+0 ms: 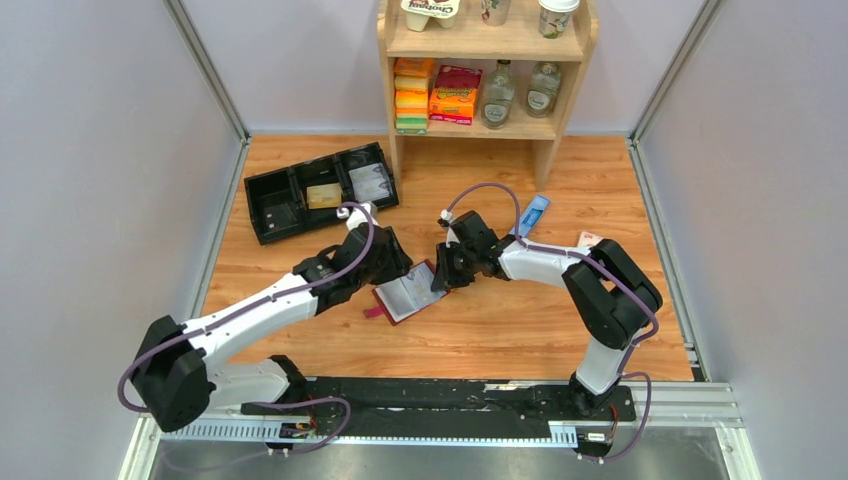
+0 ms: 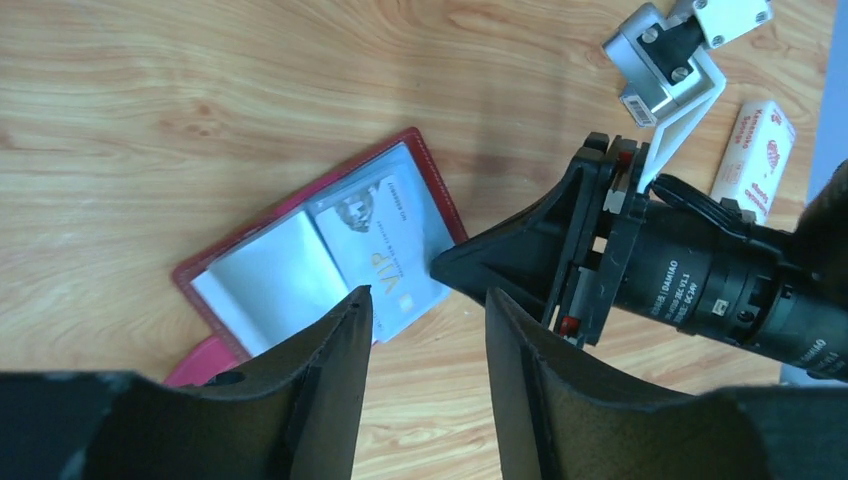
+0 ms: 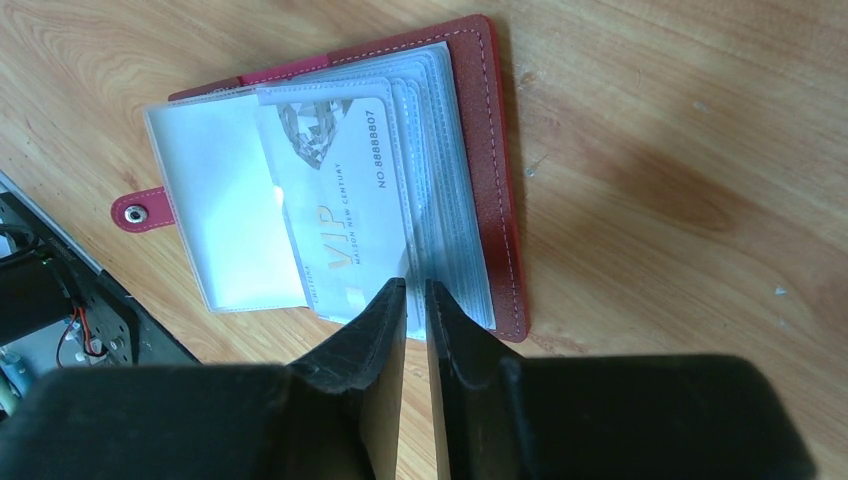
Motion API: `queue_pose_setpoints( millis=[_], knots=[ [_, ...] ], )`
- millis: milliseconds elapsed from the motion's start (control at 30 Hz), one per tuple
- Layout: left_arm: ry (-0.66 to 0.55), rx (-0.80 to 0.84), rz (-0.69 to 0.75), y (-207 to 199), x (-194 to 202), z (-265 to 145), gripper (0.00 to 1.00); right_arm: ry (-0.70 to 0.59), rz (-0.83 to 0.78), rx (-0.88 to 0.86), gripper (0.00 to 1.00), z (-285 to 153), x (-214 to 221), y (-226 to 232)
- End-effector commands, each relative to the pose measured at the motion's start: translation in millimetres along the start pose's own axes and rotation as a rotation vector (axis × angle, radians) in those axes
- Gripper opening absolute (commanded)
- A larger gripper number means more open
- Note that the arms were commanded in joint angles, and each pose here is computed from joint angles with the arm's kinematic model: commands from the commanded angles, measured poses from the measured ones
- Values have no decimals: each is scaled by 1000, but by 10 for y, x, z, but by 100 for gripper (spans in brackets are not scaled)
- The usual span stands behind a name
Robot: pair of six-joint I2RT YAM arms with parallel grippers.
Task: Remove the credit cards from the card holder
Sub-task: Remove the credit card from the card holder.
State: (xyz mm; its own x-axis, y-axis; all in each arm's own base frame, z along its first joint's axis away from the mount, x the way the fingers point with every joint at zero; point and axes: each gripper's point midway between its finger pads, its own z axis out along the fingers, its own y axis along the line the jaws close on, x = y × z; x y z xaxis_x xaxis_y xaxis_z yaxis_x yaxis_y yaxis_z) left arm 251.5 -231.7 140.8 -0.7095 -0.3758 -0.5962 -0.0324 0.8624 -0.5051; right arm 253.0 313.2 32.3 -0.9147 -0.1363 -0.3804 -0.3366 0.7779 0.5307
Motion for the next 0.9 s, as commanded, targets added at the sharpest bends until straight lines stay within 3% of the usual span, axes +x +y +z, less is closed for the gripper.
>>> queue_pose_setpoints(
  millis=[0,300,867],
  knots=[
    [30,52,-44,-61,160,230,55,-30,3,-10,19,2,-80,33],
    [25,138,-163,225,482,476,59,-26,-2,-26,19,2,-52,45],
    [68,138,-211,333,623,613,52,-18,-4,-46,19,17,-36,71]
  ],
)
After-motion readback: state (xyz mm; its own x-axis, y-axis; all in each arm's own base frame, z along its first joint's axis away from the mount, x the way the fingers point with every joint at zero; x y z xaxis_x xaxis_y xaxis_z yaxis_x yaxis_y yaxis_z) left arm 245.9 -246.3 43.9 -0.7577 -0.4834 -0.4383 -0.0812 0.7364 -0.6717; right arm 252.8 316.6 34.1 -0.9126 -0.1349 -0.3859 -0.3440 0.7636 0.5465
